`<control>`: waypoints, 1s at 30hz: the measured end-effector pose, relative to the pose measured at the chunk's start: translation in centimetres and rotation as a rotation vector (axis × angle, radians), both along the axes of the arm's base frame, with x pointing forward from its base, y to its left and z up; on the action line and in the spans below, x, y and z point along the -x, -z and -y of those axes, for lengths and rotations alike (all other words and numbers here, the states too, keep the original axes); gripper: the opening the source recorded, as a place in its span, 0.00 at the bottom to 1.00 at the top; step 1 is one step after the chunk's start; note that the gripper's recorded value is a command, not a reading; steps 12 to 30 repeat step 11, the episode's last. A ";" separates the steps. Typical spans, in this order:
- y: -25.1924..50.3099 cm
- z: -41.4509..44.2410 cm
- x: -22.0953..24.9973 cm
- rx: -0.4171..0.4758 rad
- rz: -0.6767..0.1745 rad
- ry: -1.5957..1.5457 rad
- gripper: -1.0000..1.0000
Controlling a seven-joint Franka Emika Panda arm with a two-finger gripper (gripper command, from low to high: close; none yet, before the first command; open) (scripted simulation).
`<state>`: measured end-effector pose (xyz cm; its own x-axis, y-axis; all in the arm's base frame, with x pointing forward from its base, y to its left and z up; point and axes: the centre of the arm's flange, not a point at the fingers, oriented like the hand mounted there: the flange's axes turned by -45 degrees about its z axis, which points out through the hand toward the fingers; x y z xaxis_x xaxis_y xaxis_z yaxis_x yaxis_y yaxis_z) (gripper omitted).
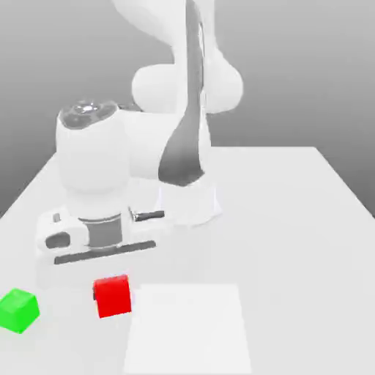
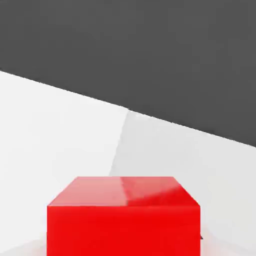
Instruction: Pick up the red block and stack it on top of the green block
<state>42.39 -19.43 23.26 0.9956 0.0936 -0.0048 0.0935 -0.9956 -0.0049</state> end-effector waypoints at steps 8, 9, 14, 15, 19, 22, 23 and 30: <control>4.8 11.3 4.2 0.004 0.004 0.294 1.00; 4.8 11.3 4.2 0.004 0.004 0.294 1.00; 4.8 11.3 4.2 0.004 0.004 0.294 1.00; 4.8 11.3 4.2 0.004 0.004 0.294 1.00; 4.8 11.3 4.2 0.004 0.004 0.294 1.00; 4.8 11.3 4.2 0.004 0.004 0.294 1.00; 4.8 11.3 4.2 0.004 0.004 0.294 1.00; 4.8 11.3 4.2 0.004 0.004 0.294 1.00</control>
